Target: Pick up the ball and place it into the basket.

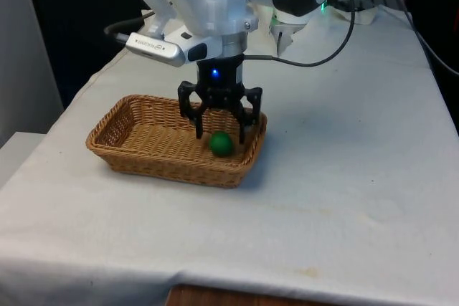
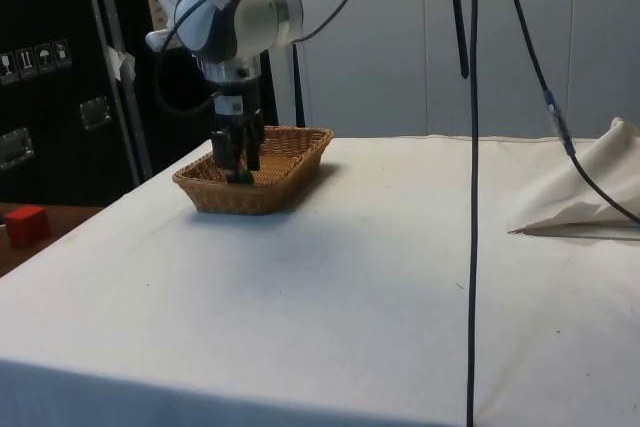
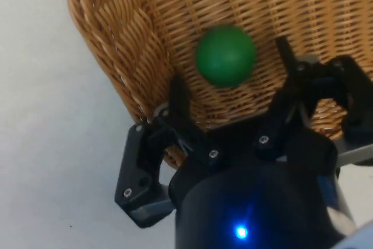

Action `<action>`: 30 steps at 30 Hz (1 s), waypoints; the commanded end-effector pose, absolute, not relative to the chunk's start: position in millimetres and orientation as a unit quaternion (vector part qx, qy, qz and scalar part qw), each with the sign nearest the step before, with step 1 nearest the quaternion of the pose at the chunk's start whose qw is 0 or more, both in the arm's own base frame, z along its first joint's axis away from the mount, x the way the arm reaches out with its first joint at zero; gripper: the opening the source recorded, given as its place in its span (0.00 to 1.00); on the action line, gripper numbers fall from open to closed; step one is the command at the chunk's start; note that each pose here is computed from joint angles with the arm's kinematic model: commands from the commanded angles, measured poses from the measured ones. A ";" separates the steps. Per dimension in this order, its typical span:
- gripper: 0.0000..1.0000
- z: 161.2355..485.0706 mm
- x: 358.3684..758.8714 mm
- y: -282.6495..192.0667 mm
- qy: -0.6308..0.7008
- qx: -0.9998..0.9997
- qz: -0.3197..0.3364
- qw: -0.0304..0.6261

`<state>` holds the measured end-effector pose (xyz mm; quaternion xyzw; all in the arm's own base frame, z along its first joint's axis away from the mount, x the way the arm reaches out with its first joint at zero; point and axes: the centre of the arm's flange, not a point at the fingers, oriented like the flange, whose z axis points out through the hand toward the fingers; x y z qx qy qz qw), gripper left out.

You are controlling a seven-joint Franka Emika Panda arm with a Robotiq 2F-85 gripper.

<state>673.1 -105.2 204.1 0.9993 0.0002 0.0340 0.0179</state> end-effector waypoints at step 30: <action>1.00 272.1 653.5 -101.2 0.014 0.999 0.036 0.003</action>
